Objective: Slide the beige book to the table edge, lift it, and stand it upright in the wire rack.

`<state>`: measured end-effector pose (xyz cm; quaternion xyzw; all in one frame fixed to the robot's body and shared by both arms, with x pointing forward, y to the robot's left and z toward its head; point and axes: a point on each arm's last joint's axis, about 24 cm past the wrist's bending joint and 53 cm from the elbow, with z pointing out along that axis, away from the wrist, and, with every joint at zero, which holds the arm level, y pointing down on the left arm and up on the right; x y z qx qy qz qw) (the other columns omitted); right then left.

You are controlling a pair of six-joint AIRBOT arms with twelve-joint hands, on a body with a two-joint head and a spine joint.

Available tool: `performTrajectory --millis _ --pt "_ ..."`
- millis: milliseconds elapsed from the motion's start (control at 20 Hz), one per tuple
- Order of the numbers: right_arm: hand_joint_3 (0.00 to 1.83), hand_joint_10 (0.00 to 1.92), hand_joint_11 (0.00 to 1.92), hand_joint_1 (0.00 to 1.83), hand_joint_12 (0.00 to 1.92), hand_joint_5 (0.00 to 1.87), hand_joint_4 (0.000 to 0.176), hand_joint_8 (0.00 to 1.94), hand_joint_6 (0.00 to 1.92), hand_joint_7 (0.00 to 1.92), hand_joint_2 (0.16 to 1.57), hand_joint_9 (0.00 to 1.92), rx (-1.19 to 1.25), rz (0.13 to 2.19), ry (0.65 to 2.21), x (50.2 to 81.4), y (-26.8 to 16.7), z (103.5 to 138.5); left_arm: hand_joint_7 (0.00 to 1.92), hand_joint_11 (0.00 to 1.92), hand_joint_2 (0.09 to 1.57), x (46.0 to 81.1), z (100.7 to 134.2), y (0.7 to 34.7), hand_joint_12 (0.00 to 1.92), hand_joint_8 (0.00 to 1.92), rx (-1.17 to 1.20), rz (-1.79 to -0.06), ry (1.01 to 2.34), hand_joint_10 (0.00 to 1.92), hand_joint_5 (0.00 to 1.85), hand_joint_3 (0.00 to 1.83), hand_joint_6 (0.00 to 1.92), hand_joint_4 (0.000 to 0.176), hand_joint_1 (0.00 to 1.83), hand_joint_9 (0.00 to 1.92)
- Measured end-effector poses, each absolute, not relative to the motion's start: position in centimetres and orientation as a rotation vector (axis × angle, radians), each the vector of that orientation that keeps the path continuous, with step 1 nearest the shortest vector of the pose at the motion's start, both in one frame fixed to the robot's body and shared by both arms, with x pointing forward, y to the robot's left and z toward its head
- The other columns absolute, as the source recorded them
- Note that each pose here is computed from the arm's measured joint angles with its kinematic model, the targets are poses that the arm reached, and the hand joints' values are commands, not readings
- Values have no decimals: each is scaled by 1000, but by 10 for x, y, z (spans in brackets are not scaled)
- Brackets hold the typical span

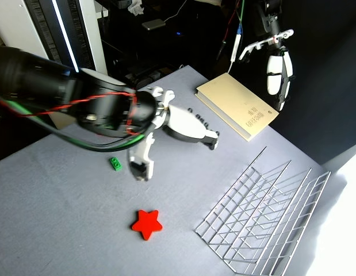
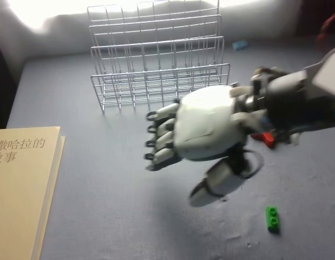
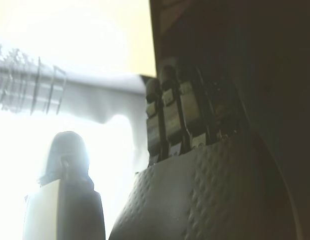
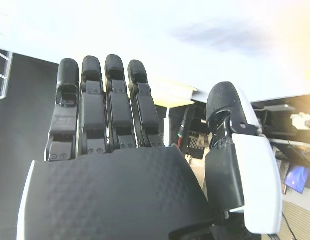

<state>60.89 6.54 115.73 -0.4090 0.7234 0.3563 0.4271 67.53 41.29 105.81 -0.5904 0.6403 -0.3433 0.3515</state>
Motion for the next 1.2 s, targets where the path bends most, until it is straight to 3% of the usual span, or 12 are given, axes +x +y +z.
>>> performTrajectory --millis 250,350,650,950,1200 --pt "2 0 0 152 686 315 0 0 0 317 1198 274 -1073 910 1727 596 32 1192 437 76 1050 680 1046 411 882 7 -1520 -885 1667 9 402 0 3 0 542 429" --pt "0 4 0 176 736 320 0 3 2 329 1194 287 -1047 968 1685 592 23 1205 437 69 1043 680 1046 411 883 5 -1516 -884 1670 8 400 0 2 0 550 432" --pt "0 5 0 201 798 325 0 2 0 353 1185 317 -1049 951 1678 582 -17 1209 435 58 1040 682 1049 413 887 3 -1505 -885 1664 4 391 0 1 0 523 432" --pt "1 5 0 191 807 324 0 0 0 359 1188 335 -810 806 1747 619 -68 1213 470 91 1035 683 1050 413 905 11 -1501 -890 1661 15 409 0 5 0 541 476" --pt "0 4 0 225 864 340 0 2 1 374 1179 357 -751 751 1725 631 -75 1222 429 53 1035 682 1045 421 887 4 -1493 -854 1672 2 383 0 1 0 537 442"
